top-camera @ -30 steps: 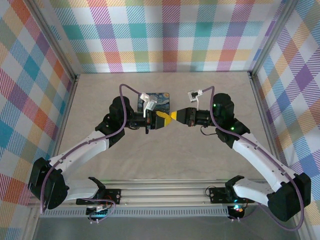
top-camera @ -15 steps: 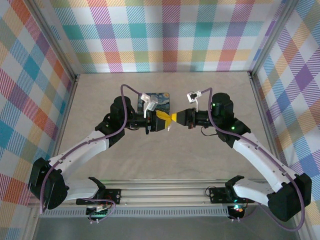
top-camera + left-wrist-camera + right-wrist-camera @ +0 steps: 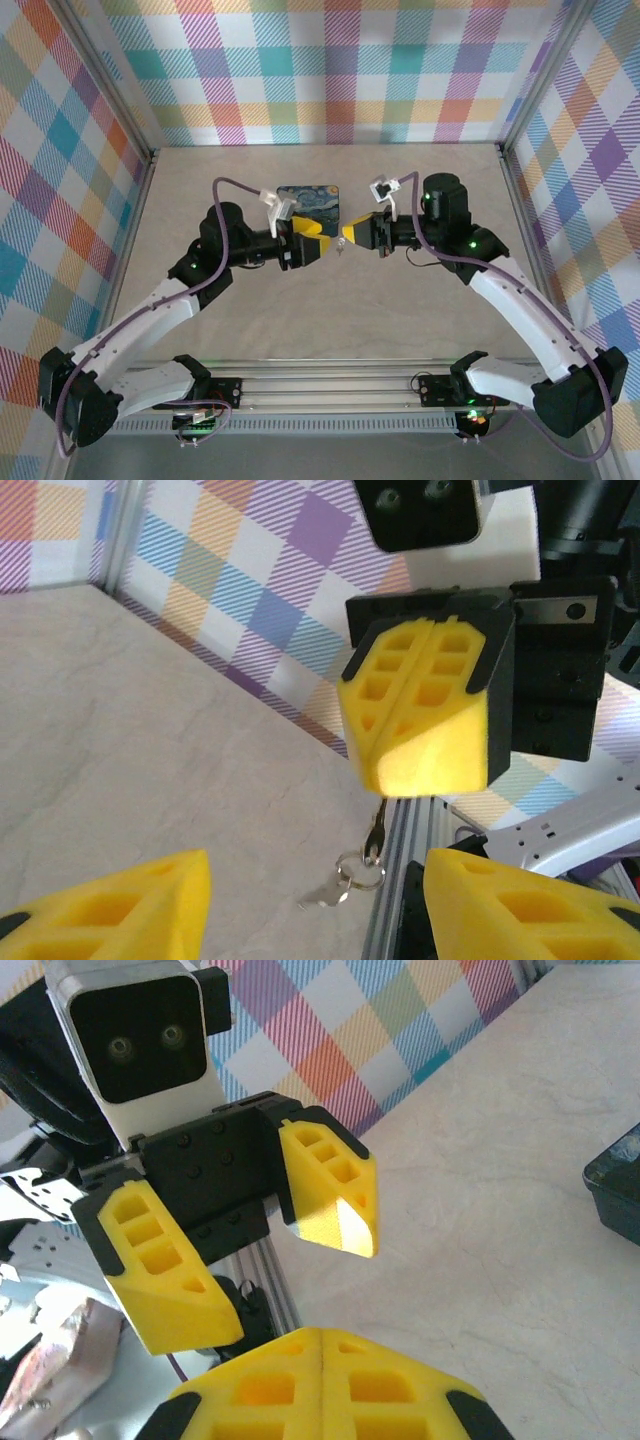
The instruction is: Unlock the padlock with the key
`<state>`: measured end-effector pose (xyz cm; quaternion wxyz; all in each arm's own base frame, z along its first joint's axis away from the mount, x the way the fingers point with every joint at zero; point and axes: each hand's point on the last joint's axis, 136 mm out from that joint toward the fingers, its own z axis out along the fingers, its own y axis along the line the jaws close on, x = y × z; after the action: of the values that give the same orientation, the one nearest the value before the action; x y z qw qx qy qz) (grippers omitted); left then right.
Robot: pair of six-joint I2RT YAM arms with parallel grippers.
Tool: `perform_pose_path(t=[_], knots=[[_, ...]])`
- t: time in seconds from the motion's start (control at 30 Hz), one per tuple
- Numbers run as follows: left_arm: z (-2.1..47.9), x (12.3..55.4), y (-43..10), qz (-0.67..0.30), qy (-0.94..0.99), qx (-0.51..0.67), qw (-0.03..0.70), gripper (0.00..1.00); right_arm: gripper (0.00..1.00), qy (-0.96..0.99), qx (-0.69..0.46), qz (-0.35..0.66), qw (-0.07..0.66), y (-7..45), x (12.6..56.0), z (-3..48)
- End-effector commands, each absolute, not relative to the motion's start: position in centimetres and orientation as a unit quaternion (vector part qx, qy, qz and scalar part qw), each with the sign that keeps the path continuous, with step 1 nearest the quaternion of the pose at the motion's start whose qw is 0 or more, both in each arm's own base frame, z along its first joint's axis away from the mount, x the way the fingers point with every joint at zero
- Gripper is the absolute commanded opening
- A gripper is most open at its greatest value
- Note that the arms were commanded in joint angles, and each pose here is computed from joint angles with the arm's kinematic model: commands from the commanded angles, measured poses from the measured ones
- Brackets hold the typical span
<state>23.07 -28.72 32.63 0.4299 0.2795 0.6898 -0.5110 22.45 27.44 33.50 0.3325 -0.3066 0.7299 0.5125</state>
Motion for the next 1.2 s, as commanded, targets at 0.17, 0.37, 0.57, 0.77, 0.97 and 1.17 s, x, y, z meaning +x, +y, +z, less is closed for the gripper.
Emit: perform_pose_path(t=[0.17, 0.37, 0.57, 0.77, 0.97, 1.17], knots=[[32.7, 20.2, -28.5, -0.590, 0.652, 0.273, 0.391, 0.57, 0.00, 0.679, -0.394, 0.531, 0.319, 28.5, 21.3, 34.2], [32.9, 20.6, -29.3, -0.629, 0.632, 0.257, 0.373, 0.50, 0.00, 0.657, -0.408, 0.552, 0.313, 29.0, 20.9, 34.9], [32.9, 20.8, -29.7, -0.636, 0.624, 0.261, 0.370, 0.45, 0.00, 0.654, -0.407, 0.561, 0.304, 29.1, 20.9, 34.9], [32.5, 20.9, -29.9, -0.639, 0.625, 0.263, 0.363, 0.42, 0.00, 0.653, -0.405, 0.562, 0.306, 29.1, 20.9, 35.1], [32.2, 20.9, -30.1, -0.640, 0.627, 0.266, 0.357, 0.39, 0.00, 0.656, -0.402, 0.562, 0.304, 29.1, 20.9, 35.0], [32.2, 20.8, -30.3, -0.642, 0.625, 0.271, 0.352, 0.38, 0.00, 0.657, -0.400, 0.564, 0.301, 29.2, 21.0, 34.9]])
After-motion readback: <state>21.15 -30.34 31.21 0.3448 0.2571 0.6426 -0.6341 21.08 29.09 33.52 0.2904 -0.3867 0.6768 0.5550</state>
